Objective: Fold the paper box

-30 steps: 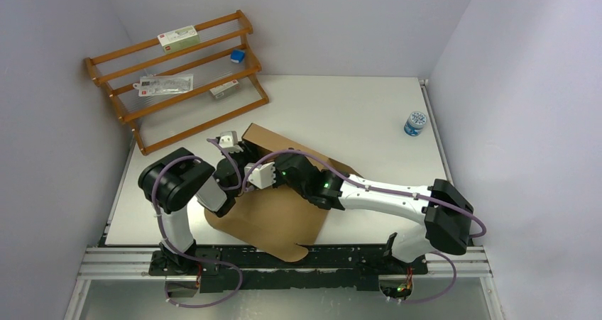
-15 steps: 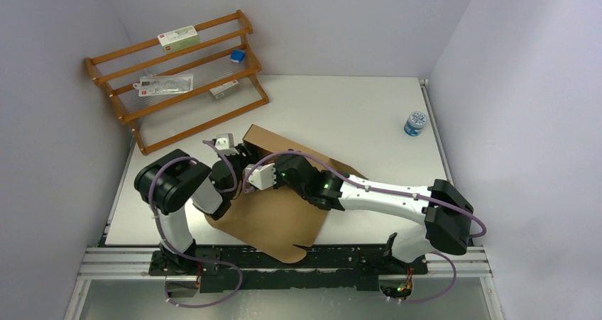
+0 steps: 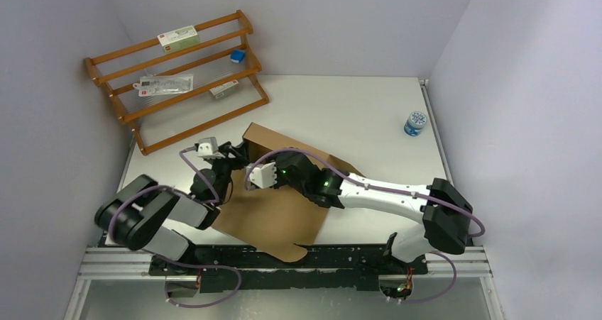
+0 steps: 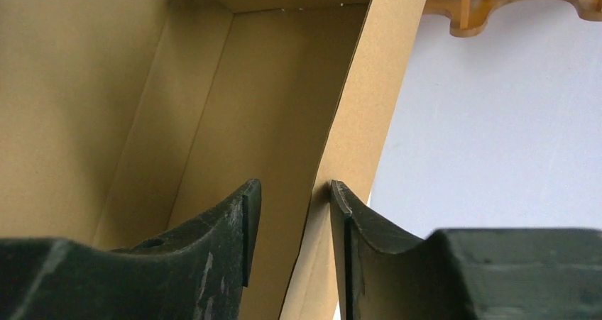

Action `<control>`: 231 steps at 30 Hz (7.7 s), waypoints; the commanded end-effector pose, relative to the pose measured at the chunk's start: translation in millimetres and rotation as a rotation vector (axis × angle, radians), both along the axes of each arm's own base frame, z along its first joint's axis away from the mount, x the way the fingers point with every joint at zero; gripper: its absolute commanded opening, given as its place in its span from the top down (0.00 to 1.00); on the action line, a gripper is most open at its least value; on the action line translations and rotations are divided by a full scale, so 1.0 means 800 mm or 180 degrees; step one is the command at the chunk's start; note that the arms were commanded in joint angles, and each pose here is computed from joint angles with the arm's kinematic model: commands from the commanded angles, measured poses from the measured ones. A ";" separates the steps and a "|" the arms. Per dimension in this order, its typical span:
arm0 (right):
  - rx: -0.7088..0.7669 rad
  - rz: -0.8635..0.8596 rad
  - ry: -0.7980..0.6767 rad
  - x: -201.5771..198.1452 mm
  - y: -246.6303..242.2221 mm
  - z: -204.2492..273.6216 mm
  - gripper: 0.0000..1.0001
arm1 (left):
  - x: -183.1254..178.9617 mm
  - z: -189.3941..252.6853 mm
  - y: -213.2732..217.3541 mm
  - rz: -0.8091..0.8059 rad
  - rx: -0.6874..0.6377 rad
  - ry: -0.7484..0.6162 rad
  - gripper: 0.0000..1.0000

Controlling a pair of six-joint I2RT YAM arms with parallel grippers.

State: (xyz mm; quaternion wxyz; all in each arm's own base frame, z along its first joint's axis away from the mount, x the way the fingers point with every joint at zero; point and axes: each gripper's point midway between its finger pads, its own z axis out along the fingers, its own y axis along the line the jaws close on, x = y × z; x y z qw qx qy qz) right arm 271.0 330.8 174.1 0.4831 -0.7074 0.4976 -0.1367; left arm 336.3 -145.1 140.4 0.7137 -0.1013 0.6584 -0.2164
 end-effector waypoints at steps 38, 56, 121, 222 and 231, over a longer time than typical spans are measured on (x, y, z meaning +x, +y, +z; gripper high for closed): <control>0.2688 -0.2397 0.0666 -0.047 -0.209 0.046 0.06 | -0.130 -0.041 -0.159 -0.1906 0.0203 0.0986 0.22; 0.2920 -0.2212 0.1082 0.019 -0.163 0.006 0.09 | -0.130 -0.128 -0.175 -0.1851 0.0432 0.1483 0.24; 0.2996 -0.2273 0.1397 0.040 -0.161 -0.014 0.25 | -0.083 -0.122 -0.280 -0.1239 0.1571 0.0205 0.12; 0.3234 -0.2583 0.1971 0.046 -0.128 -0.009 1.00 | -0.009 -0.145 -0.187 -0.0789 0.0937 0.0842 0.22; 0.3601 -0.2707 0.2042 0.052 -0.122 0.003 1.00 | -0.013 -0.161 -0.177 -0.0714 0.0866 0.1056 0.24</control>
